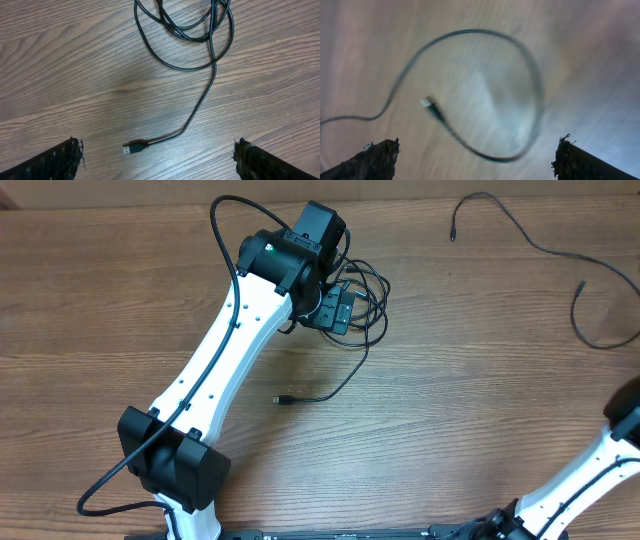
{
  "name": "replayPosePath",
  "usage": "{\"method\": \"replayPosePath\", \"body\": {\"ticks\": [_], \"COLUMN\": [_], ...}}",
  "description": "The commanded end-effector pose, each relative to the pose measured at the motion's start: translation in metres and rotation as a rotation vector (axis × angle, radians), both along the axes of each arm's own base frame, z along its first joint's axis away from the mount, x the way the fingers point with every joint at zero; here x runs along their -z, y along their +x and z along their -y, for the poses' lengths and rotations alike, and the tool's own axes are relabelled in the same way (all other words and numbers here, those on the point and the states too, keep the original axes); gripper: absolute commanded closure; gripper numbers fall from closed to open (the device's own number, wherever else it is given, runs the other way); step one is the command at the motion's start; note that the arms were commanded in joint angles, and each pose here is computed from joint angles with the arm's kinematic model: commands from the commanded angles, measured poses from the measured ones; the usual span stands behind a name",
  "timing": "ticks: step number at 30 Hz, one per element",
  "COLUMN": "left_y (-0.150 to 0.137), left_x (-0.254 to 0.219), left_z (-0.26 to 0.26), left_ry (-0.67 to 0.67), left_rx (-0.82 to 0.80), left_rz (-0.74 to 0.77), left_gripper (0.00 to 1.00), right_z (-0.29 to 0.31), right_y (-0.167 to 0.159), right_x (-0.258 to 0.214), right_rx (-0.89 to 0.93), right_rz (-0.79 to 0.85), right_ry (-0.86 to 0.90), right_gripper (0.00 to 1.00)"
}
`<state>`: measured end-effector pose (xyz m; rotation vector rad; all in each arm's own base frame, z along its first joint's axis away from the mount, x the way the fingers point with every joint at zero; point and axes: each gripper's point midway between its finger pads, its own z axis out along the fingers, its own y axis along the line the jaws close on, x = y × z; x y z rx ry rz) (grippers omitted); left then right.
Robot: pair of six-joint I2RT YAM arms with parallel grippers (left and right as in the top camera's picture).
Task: Untangle cables
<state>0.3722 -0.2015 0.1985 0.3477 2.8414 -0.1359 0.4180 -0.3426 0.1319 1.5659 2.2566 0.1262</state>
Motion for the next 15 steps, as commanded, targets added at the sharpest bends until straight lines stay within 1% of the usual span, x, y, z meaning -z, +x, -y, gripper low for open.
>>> {"method": "replayPosePath", "body": {"ticks": [1,6,13,15], "left_y": [0.002,0.002,0.002,0.002], "left_x": [-0.002,-0.002,-0.002,-0.002], "left_z": [0.0,0.0,0.0,0.0], "left_ry": [-0.013,-0.013,-0.013,-0.013], "left_rx": [-0.015,-0.015,-0.015,-0.015], "left_rz": [0.001,0.001,0.001,0.001], "left_gripper": [0.01,0.01,0.0,0.01], "right_z": [0.007,-0.007,-0.041,-0.05], "right_y": [-0.014,-0.034,-0.033,-0.034], "right_x": [-0.015,0.013,0.058,0.068], "right_rx": [0.004,0.01,-0.039,-0.019], "right_rz": [-0.008,-0.096,-0.178,-0.199], "right_ry": [-0.019,0.066,0.136,0.158], "right_gripper": [0.0,0.0,0.06,0.07]}}
